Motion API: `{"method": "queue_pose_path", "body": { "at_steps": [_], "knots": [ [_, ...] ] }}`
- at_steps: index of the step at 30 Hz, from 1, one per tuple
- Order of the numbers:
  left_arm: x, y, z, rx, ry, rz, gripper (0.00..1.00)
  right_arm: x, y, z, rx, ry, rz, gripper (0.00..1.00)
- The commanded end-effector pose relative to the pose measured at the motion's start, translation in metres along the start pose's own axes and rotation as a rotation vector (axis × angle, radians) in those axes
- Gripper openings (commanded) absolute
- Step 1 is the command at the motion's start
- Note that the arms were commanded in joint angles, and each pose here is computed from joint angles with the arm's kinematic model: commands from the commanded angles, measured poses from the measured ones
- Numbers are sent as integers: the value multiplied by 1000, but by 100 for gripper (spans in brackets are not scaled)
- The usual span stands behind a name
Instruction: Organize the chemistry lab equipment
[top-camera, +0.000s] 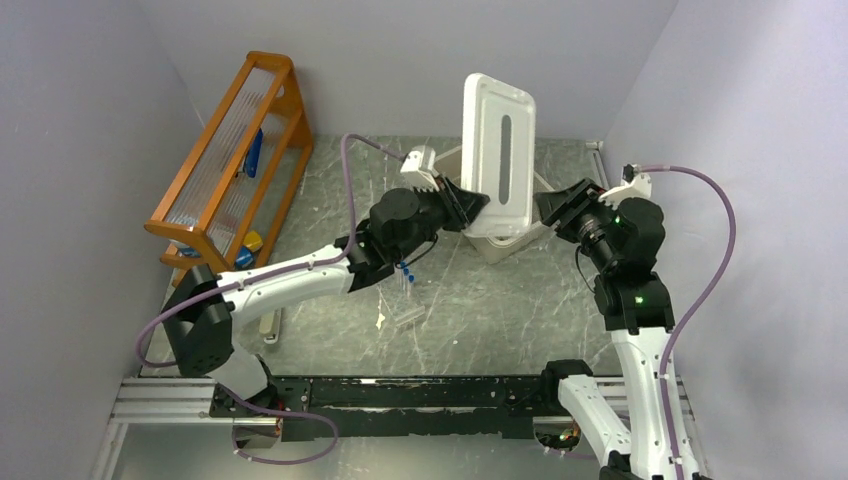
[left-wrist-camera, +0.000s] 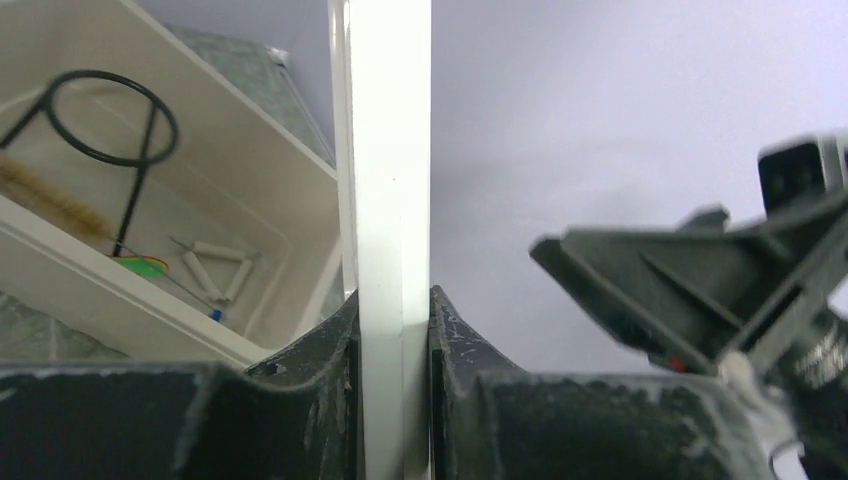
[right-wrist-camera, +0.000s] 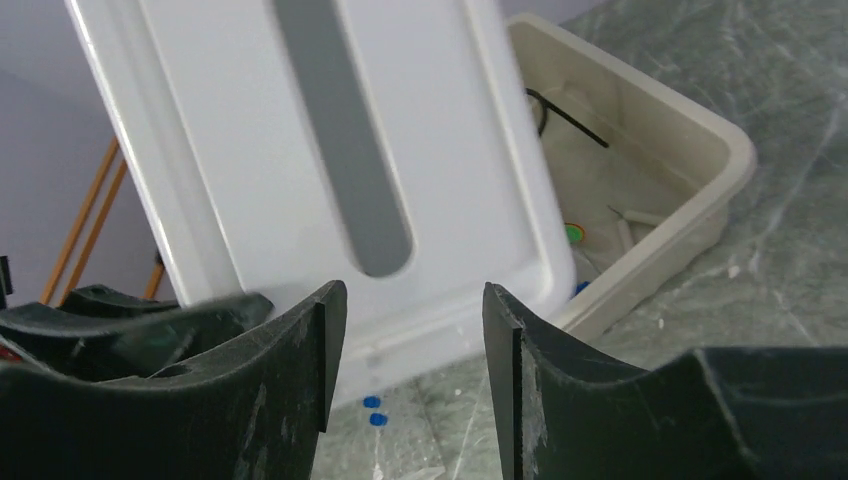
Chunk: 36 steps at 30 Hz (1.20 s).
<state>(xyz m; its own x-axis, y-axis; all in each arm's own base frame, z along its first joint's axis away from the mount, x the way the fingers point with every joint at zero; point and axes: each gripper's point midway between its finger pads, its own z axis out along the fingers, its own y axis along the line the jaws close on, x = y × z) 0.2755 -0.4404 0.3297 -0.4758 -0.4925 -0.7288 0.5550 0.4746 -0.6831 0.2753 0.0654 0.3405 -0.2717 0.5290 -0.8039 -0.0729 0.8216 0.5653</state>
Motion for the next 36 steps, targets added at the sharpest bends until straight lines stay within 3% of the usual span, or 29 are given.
{"method": "queue_pose_path", "body": {
  "at_steps": [1,14,22,30,33,36],
  "knots": [
    [-52,2,21,-32,-186,-166,5,8,-28,5,125,-9,34,55],
    [-45,35,72,-10,-217,-509,5,35,-56,17,206,37,60,54],
    [-11,78,79,-156,-163,-640,6,47,-82,20,332,79,57,53],
    [14,105,60,-249,-106,-600,44,63,-90,26,350,150,38,53],
    [27,118,54,-295,-53,-527,46,70,-95,29,359,171,41,53],
    [32,126,50,-343,13,-422,54,73,-93,32,346,185,47,53]
  ]
}}
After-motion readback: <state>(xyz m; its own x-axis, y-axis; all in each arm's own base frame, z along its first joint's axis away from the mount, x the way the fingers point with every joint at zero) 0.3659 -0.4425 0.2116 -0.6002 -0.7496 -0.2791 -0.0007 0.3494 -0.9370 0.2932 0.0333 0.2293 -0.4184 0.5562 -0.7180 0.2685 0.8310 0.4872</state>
